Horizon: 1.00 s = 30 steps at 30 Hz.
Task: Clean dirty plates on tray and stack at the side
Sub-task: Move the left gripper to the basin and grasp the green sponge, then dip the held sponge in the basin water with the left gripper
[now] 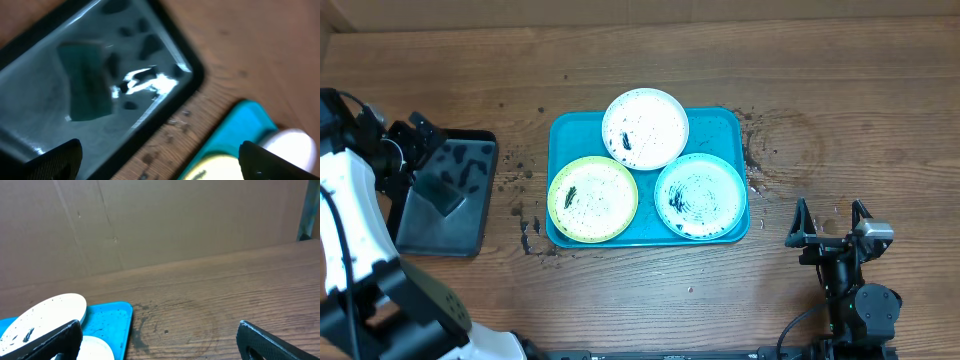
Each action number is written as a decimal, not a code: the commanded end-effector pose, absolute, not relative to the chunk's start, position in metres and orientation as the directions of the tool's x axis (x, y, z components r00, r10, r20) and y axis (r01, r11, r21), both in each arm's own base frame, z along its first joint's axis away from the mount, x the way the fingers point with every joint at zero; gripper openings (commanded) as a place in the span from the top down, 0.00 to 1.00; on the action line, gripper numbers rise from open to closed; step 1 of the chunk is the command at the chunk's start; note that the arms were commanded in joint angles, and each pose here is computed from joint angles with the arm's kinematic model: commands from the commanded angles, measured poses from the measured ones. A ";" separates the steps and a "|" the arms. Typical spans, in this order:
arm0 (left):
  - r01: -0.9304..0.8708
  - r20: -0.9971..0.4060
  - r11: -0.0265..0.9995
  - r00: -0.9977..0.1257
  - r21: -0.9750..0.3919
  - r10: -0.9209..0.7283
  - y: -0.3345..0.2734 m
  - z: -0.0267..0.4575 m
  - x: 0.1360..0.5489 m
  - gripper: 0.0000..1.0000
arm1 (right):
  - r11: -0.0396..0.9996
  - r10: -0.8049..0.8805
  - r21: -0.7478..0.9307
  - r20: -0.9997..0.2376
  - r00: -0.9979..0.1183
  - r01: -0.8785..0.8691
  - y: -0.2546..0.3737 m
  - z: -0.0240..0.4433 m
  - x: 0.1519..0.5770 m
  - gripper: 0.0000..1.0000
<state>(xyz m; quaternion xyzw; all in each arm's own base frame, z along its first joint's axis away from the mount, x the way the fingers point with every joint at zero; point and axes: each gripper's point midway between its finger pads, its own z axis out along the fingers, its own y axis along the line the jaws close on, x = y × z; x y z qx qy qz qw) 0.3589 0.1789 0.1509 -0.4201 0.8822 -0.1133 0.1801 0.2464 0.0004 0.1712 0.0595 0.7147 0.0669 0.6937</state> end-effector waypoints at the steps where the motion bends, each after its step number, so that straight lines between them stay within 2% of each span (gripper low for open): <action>1: -0.835 -0.200 0.510 -0.474 -0.207 -0.857 0.201 0.122 0.356 0.00 | 0.984 0.181 0.181 -0.983 -0.025 -0.002 0.000 0.170 0.246 0.00; 6: -0.862 -0.144 0.497 -0.482 -0.098 -0.864 0.213 0.074 0.352 0.00 | 0.984 0.181 0.181 -0.983 -0.025 -0.002 0.000 0.170 0.246 0.00; 14: -0.872 -0.027 0.489 -0.488 -0.028 -0.872 0.209 0.026 0.340 0.00 | 0.984 0.181 0.181 -0.983 -0.025 -0.002 0.000 0.170 0.246 0.00; 18: -0.855 0.014 0.518 -0.518 -0.006 -0.855 0.206 0.009 0.336 0.02 | 0.984 0.181 0.181 -0.983 -0.025 -0.003 0.000 0.170 0.246 0.00; 20: -0.854 0.028 0.521 -0.520 0.002 -0.853 0.205 0.003 0.335 0.20 | 0.984 0.181 0.181 -0.983 -0.025 -0.002 0.000 0.170 0.246 0.00; 26: -0.851 0.025 0.523 -0.522 0.048 -0.852 0.210 -0.002 0.329 0.56 | 0.984 0.181 0.181 -0.983 -0.025 -0.002 0.000 0.170 0.246 0.00; 29: -0.851 0.020 0.523 -0.522 0.051 -0.852 0.211 -0.002 0.329 0.96 | 0.984 0.181 0.181 -0.983 -0.025 -0.002 0.000 0.170 0.246 0.00; 30: -0.851 0.018 0.522 -0.522 0.051 -0.853 0.211 -0.002 0.330 0.96 | 0.984 0.181 0.181 -0.983 -0.025 -0.002 0.000 0.170 0.246 0.00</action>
